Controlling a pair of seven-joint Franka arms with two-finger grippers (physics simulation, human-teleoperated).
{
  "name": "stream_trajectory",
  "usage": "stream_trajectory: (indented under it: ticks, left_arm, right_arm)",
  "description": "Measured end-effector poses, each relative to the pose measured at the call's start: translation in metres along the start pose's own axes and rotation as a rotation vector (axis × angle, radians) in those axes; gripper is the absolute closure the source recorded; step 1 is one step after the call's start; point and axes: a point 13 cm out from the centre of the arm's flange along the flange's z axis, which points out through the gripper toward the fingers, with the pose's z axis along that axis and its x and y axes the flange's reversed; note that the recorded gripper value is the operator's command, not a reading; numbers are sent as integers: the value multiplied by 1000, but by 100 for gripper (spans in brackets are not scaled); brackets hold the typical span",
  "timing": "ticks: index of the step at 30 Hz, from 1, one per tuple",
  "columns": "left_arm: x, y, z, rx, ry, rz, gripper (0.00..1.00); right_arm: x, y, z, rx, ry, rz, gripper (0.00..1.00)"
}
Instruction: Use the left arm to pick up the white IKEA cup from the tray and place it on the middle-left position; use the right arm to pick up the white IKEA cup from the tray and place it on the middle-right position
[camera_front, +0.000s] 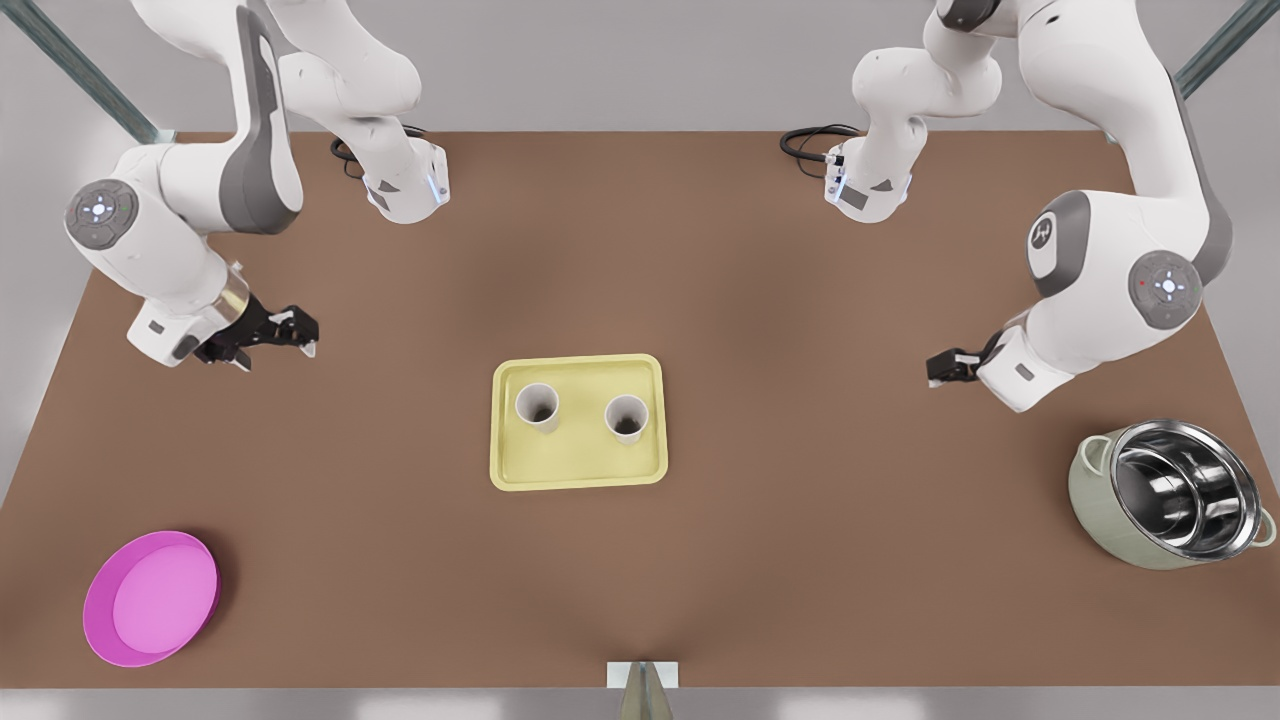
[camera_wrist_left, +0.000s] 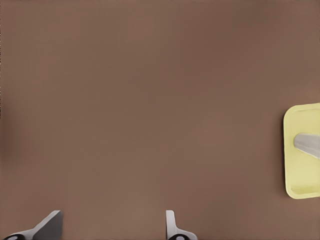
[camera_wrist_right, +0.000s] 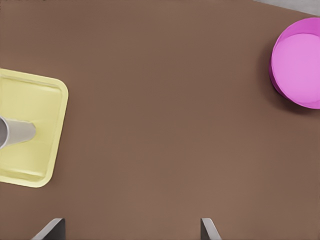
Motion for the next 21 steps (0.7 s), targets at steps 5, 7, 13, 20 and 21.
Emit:
stream_trajectory:
  ticks: [5,7,13,20,21]
  left_arm:
    - [-8,-75,27,-57,9,133,0]
    - [-4,-149,58,-89,33,227,0]
    - [6,-284,167,-61,54,231,0]
    - [15,-379,246,-105,-51,181,0]
    - [14,-384,253,-103,-66,163,0]
  right_arm:
    - [-25,-9,-2,5,-12,-15,0]
    - [-51,6,-6,-4,6,-28,0]
    - [-41,277,29,-63,134,-383,0]
    - [-50,324,133,-171,169,-298,0]
    - [-54,325,142,-163,158,-295,2]
